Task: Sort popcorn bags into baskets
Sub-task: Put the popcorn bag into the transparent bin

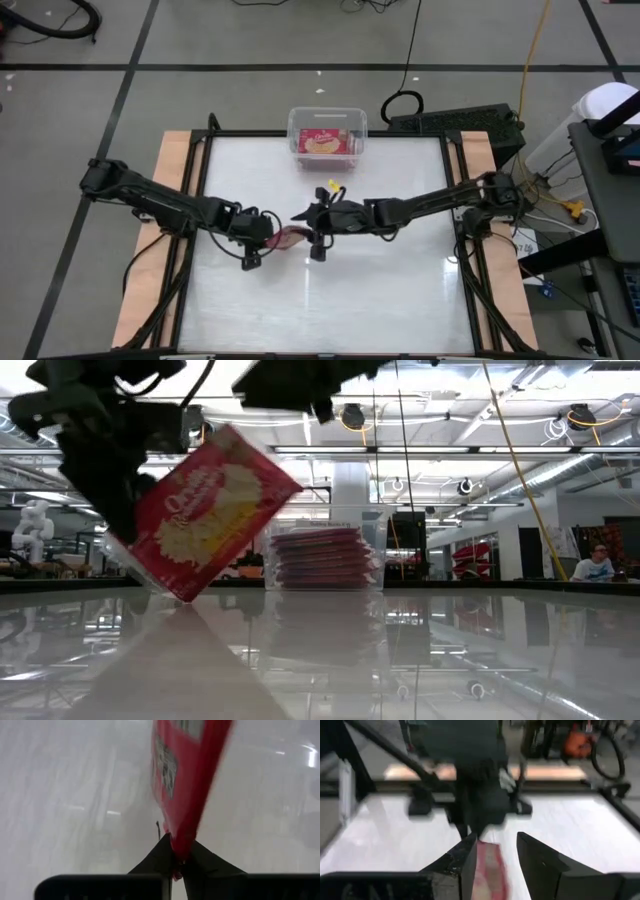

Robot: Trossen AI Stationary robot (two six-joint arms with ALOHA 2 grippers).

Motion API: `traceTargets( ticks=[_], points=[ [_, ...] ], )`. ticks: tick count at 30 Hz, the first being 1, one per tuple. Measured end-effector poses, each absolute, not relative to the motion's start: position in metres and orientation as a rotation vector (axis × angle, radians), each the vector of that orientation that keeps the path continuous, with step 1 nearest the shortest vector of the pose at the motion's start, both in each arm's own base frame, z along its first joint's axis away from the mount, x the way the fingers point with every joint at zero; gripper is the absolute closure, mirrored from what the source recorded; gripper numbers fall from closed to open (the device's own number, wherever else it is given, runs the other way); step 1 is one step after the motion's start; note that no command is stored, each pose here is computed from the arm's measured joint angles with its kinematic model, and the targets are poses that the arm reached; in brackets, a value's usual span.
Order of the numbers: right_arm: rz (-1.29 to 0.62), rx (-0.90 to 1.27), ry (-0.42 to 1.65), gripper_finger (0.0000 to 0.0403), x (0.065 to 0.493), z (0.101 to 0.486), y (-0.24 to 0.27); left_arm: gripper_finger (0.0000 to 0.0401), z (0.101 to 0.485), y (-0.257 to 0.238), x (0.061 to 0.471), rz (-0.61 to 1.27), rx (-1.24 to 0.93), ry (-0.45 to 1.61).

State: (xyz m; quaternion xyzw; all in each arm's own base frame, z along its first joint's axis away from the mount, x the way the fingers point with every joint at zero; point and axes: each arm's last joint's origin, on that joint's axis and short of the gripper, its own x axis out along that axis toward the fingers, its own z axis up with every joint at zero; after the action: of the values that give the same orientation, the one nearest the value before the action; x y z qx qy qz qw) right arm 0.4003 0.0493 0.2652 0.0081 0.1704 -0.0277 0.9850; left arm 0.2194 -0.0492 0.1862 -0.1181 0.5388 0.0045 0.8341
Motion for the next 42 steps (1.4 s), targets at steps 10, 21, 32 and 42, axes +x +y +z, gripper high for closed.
traceTargets(
  ticks=[10, 21, 32, 42],
  points=[
    [0.037, 0.020, 0.445, 0.0244, 0.404, 0.254, 0.036, 0.0378, 0.205, -0.049, 0.225, 0.006, -0.188, 1.121],
    [0.085, 0.022, 0.573, 0.0327, 0.400, 0.241, 0.031, 0.0389, 0.206, -0.045, 0.227, 0.010, -0.171, 1.111],
    [0.075, 0.066, 0.690, 0.0308, 0.396, 0.229, 0.033, 0.0389, 0.207, -0.044, 0.230, 0.016, -0.106, 1.073],
    [0.065, 0.068, 0.753, 0.0297, 0.392, 0.202, 0.032, 0.0387, 0.207, -0.044, 0.231, 0.023, -0.089, 1.059]
  ],
)
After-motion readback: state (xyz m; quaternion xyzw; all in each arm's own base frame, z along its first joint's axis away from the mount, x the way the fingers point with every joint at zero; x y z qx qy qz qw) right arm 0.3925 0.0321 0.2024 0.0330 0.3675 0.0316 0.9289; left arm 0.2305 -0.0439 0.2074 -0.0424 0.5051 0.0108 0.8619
